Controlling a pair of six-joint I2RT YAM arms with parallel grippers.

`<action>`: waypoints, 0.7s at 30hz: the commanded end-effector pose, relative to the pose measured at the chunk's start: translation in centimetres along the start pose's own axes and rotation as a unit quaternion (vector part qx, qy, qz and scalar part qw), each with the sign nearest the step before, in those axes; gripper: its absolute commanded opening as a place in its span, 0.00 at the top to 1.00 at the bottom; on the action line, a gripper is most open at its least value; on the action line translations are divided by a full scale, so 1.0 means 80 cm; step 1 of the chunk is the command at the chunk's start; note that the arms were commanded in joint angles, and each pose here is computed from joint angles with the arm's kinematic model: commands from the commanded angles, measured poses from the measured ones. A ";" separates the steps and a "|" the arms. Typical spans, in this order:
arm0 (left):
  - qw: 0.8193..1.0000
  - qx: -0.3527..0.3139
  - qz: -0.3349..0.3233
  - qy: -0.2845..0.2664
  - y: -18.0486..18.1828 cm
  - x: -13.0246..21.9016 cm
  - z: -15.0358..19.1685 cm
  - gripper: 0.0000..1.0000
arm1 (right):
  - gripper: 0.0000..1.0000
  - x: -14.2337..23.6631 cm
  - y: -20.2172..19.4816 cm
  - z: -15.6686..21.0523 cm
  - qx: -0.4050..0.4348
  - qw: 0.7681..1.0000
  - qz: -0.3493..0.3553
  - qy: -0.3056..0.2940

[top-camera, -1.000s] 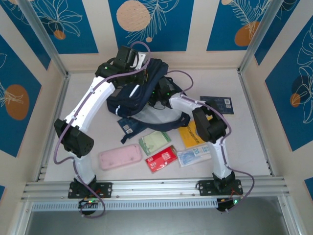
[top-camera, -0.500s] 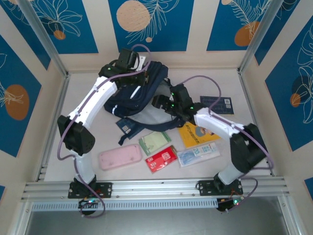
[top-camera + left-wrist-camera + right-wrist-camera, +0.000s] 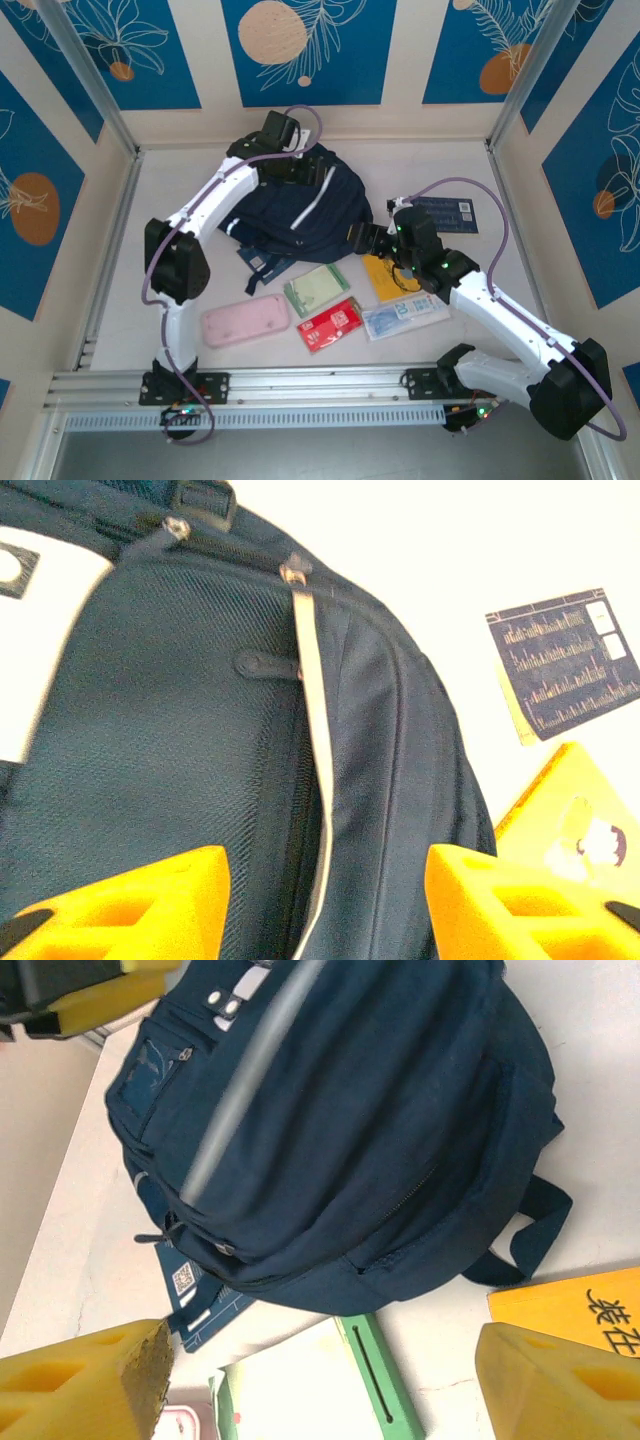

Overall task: Pack the student bag
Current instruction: Close the student bag at the top-left of the table.

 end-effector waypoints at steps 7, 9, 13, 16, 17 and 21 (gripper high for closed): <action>0.994 0.066 -0.060 -0.056 0.004 0.130 0.054 0.31 | 0.21 -0.012 0.033 0.055 0.090 0.990 -0.067 0.088; 0.985 0.130 -0.102 -0.051 0.023 0.153 0.094 0.25 | 0.21 -0.020 0.050 0.075 0.123 0.982 -0.082 0.121; 0.961 0.242 -0.129 -0.019 0.038 0.180 0.183 0.20 | 0.22 -0.035 0.073 0.104 0.153 0.967 -0.102 0.174; 0.917 0.358 -0.174 0.021 0.056 0.194 0.262 0.14 | 0.23 -0.047 0.084 0.122 0.184 0.958 -0.095 0.200; 0.900 0.390 -0.190 0.036 0.062 0.200 0.286 0.10 | 0.23 -0.051 0.086 0.125 0.195 0.956 -0.088 0.202; 0.834 0.516 -0.181 0.074 0.057 0.198 0.375 0.00 | 0.23 -0.065 0.090 0.127 0.217 0.954 -0.064 0.199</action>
Point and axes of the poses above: each hand's point on the last joint's axis, 136 mm out from that joint toward the fingers, its own x axis back along the fingers, its own y axis along the line the jaws close on, z = x × y, the point moved 1 cm from there along x, back along the fingers, and after that the axes turned 7 degrees about -x, right-handed, at the moved point
